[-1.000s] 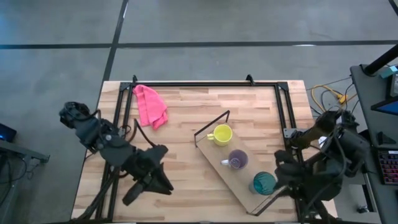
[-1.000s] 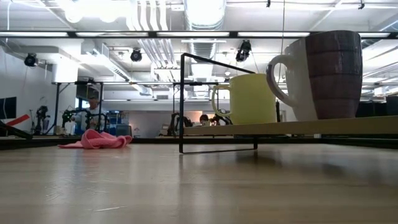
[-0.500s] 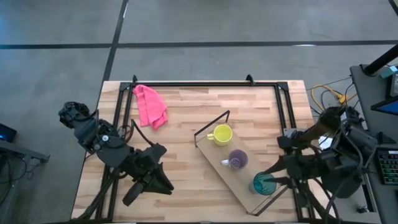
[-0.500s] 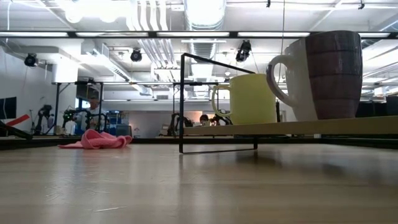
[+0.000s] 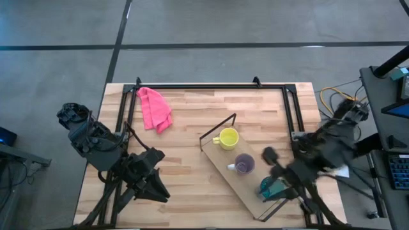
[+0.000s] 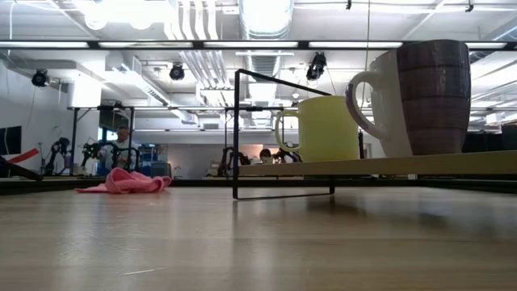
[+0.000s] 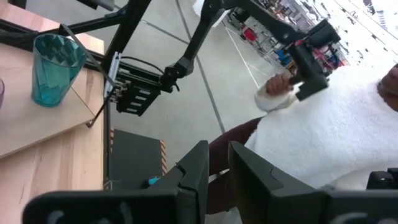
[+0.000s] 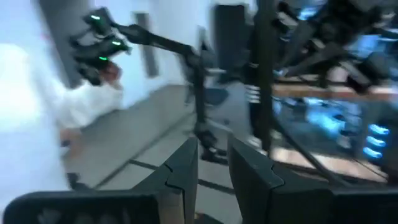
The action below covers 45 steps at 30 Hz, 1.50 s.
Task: Stack small to large cups/mugs on shelf
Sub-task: Return to Home Position
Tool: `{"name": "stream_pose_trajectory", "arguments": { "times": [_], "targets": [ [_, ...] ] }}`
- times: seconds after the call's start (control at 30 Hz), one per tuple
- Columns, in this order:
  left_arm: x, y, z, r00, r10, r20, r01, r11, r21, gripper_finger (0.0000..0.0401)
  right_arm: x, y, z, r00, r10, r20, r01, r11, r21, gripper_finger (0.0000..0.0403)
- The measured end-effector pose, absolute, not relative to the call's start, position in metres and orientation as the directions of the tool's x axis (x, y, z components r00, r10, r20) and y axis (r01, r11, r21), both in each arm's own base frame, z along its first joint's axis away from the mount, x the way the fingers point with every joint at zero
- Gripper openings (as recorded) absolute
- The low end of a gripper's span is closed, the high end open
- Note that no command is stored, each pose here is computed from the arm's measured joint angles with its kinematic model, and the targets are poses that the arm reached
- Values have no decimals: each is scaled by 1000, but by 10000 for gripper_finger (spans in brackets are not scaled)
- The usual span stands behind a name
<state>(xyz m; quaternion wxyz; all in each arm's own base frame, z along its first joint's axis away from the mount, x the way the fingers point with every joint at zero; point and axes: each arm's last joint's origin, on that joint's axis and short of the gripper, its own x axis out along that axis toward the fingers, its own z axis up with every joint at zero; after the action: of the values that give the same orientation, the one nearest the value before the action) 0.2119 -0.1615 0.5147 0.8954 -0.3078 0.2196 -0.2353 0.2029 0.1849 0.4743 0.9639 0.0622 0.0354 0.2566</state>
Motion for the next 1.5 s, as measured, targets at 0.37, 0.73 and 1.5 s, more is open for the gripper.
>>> {"name": "stream_pose_trajectory", "arguments": {
  "times": [0.37, 0.73, 1.5],
  "targets": [
    [204, -154, 519, 823, -517, -236, 278, 729, -625, 47, 258, 71, 431, 899, 429, -92, -391, 879, 274, 73],
    [156, -113, 526, 899, -412, -150, 332, 863, -381, 47, 168, 45, 418, 939, 342, 24, -336, 904, 266, 75],
    [106, -71, 344, 921, -350, 172, 390, 826, -407, 47, 117, 37, 349, 951, 278, 133, -307, 896, 320, 73]
  ]
}}
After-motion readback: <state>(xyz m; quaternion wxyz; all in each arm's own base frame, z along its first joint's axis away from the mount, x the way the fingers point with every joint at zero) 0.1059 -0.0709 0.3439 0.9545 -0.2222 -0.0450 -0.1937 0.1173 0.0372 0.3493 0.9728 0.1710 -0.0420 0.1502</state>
